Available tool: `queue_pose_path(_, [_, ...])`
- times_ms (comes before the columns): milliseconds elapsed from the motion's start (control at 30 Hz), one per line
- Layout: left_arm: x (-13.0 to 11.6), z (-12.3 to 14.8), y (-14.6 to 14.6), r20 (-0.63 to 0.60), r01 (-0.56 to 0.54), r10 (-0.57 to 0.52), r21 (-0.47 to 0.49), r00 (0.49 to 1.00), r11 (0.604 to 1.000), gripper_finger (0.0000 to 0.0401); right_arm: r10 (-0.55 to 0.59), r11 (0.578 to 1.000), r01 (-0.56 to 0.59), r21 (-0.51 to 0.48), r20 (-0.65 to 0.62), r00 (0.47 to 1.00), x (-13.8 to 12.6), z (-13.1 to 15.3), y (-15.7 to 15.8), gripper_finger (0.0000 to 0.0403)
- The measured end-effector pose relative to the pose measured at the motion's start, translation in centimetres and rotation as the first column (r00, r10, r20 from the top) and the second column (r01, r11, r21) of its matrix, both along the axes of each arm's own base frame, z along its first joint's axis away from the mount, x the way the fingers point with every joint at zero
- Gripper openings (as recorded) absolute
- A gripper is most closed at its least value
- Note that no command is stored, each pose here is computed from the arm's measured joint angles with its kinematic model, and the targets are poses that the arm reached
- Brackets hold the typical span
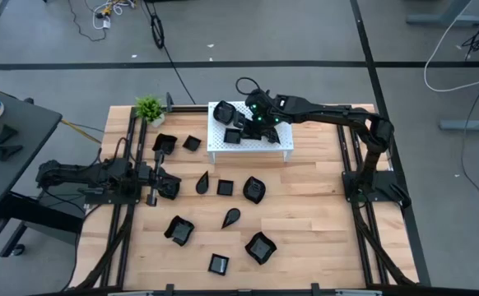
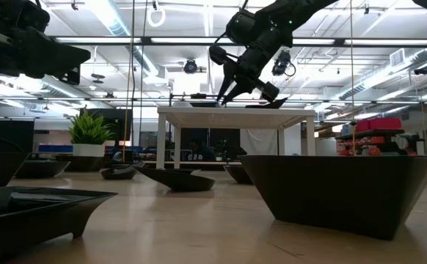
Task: Pick & Place Mini shaped plates
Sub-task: Stack the leaf-shaped plate on top of the leaf-shaped plate on the shelf
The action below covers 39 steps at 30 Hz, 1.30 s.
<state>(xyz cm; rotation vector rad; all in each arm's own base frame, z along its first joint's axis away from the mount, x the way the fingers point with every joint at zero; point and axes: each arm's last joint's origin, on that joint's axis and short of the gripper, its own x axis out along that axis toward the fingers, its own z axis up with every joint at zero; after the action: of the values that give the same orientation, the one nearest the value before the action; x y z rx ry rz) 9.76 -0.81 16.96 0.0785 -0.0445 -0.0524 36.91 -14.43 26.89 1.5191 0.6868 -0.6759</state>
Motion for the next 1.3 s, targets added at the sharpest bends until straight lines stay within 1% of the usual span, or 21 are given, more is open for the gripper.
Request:
queue_pose_path(200, [0.0,0.0,0.0,0.000,0.000,0.000,0.000,1.000,1.000,0.0003,0.068,0.998,-0.067,-0.015,0.021,0.998,0.1,0.6,1.3,0.0064])
queue_pose_path(433, [0.0,0.0,0.0,0.000,0.000,0.000,0.000,1.000,1.000,0.0003,0.180,0.981,-0.176,-0.085,0.041,0.983,0.3,1.5,2.9,0.0064])
queue_pose_path(633, [0.0,0.0,0.0,0.000,0.000,0.000,0.000,1.000,1.000,0.0003,0.284,0.945,-0.274,-0.178,0.037,0.958,-0.3,2.7,4.1,0.0064])
queue_pose_path(767, [0.0,0.0,0.0,0.000,0.000,0.000,0.000,1.000,1.000,0.0003,0.363,0.906,-0.351,-0.235,0.009,0.932,-1.0,3.1,5.3,0.0064])
queue_pose_path(900, [0.0,0.0,0.0,0.000,0.000,0.000,0.000,1.000,1.000,0.0003,0.423,0.873,-0.412,-0.262,-0.015,0.906,-2.3,3.0,6.7,0.0064])
queue_pose_path(1067, [0.0,0.0,0.0,0.000,0.000,0.000,0.000,1.000,1.000,0.0003,0.464,0.851,-0.457,-0.258,-0.036,0.885,-4.8,2.1,8.4,0.0064])
queue_pose_path(1167, [0.0,0.0,0.0,0.000,0.000,0.000,0.000,1.000,1.000,0.0003,0.478,0.846,-0.478,-0.235,-0.062,0.876,-6.5,1.1,9.3,0.0064])
queue_pose_path(1300, [0.0,0.0,0.0,0.000,0.000,0.000,0.000,1.000,1.000,0.0003,0.463,0.864,-0.470,-0.182,-0.080,0.883,-8.5,-0.1,10.6,0.0064])
